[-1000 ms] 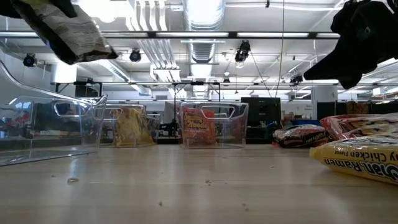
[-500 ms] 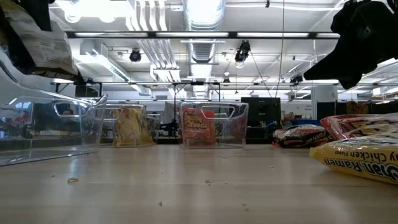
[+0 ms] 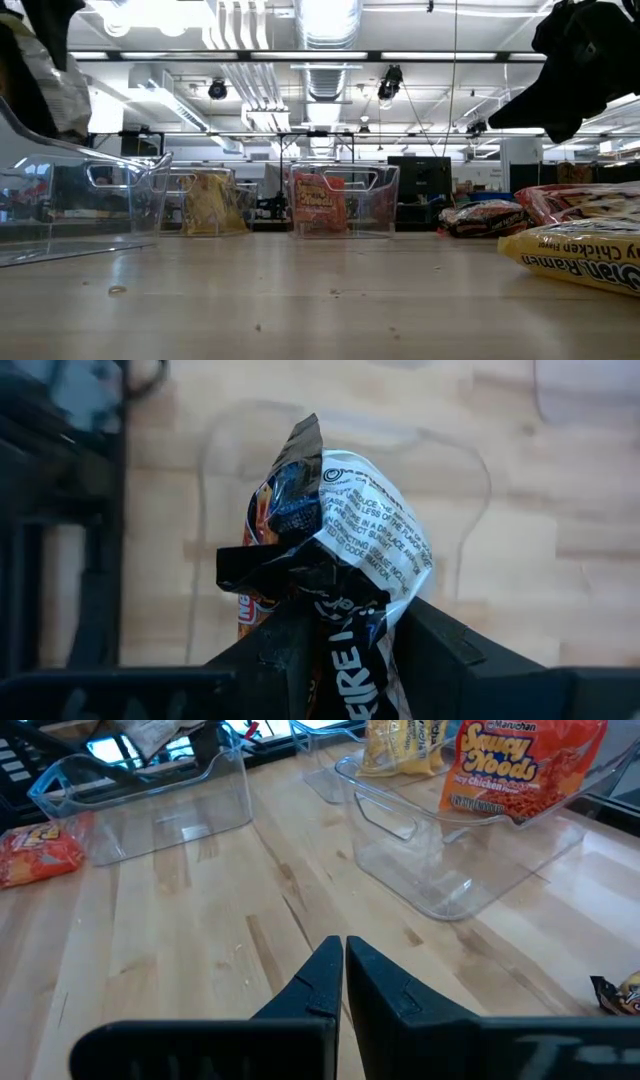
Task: Sort Maruchan noodles
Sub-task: Put the black noodle pack into the bottom transparent bin
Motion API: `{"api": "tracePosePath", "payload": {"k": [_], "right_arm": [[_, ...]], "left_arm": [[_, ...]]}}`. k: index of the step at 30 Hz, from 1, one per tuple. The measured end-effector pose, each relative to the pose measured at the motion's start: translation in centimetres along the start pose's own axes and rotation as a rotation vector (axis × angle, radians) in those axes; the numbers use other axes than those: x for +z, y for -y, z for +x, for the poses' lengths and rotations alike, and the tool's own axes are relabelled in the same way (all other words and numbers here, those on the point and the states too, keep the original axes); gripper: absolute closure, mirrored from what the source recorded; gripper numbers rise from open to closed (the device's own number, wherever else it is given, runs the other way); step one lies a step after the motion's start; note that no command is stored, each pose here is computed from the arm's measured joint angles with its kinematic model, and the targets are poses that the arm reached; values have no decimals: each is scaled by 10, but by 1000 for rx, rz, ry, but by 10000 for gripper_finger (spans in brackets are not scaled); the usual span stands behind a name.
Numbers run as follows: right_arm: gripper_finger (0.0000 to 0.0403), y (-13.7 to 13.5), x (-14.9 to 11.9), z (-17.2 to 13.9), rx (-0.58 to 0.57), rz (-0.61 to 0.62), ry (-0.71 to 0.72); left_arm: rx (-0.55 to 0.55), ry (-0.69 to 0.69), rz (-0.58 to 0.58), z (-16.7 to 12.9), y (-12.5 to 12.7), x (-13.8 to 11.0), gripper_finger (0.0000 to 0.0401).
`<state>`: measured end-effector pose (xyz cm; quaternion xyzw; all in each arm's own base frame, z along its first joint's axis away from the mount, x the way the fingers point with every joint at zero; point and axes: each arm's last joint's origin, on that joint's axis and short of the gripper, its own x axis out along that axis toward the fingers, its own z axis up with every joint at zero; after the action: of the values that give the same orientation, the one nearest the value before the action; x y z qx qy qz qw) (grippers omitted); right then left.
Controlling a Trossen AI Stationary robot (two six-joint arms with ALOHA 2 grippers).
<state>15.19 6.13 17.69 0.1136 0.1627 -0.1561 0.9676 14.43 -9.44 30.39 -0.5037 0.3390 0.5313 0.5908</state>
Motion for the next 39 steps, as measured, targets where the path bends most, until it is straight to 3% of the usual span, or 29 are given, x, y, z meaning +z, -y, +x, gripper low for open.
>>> {"api": "tracePosePath", "payload": {"k": [8,15,21,27,39], "right_arm": [[394,0,0,0,0,0,0],[394,0,0,0,0,0,0],[394,0,0,0,0,0,0],[394,0,0,0,0,0,0],[394,0,0,0,0,0,0]], "left_arm": [[27,69,-83,2,12,17,301],[174,-45,-110,16,28,10,301],[168,-46,-235,19,45,6,301],[309,-106,-415,31,48,8,300],[354,-82,-583,51,66,23,300]]}}
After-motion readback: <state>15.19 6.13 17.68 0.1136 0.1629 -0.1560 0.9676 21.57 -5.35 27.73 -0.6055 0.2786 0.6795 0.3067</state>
